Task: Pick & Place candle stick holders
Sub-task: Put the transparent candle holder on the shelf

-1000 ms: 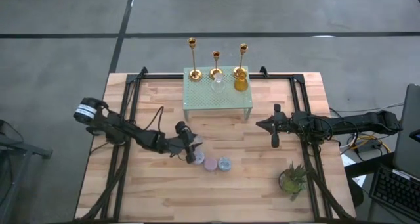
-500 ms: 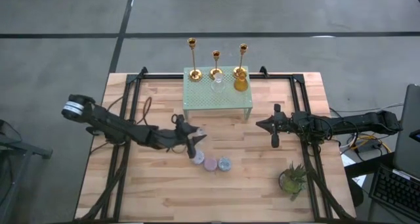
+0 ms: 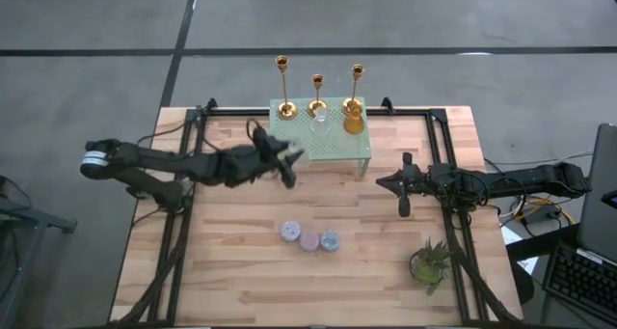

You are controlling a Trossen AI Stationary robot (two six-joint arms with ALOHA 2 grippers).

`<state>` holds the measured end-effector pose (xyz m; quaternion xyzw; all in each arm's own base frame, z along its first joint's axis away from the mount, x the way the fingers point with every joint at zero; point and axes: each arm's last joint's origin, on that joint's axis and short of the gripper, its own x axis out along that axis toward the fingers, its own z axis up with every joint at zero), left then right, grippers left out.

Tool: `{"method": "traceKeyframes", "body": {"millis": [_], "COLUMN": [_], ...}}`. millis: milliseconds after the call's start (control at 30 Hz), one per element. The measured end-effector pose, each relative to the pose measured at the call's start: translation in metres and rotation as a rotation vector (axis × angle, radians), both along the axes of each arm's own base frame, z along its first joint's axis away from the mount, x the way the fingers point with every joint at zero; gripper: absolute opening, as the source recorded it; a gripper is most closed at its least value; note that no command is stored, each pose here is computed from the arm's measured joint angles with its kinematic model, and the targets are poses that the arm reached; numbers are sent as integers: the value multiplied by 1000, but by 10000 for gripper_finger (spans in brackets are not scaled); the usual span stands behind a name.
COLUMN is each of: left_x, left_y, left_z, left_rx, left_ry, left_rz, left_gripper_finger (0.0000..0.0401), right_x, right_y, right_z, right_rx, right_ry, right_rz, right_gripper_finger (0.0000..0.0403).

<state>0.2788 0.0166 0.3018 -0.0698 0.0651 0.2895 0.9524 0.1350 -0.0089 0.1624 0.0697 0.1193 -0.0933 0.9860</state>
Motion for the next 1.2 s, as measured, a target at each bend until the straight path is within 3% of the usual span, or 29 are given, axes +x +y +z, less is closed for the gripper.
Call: {"method": "traceKeyframes", "body": {"millis": [267, 433, 833, 1200], "left_x": [-6, -7, 2, 9], "left_y": [53, 74, 86, 94], "left_z": [-4, -11, -29, -28], "left_rx": [-22, -52, -13, 37], "left_ry": [18, 34, 132, 160], "left_rz": [146, 170, 187, 207], "left_gripper_finger": [153, 153, 154, 154], "right_x": [0, 0, 0, 0], "right_y": [0, 0, 0, 0], "right_z": [0, 0, 0, 0], "right_rx": [0, 0, 0, 0], "right_ry": [0, 0, 0, 0], "right_rz": [0, -1, 0, 0], "right_gripper_finger": [13, 13, 13, 13]}}
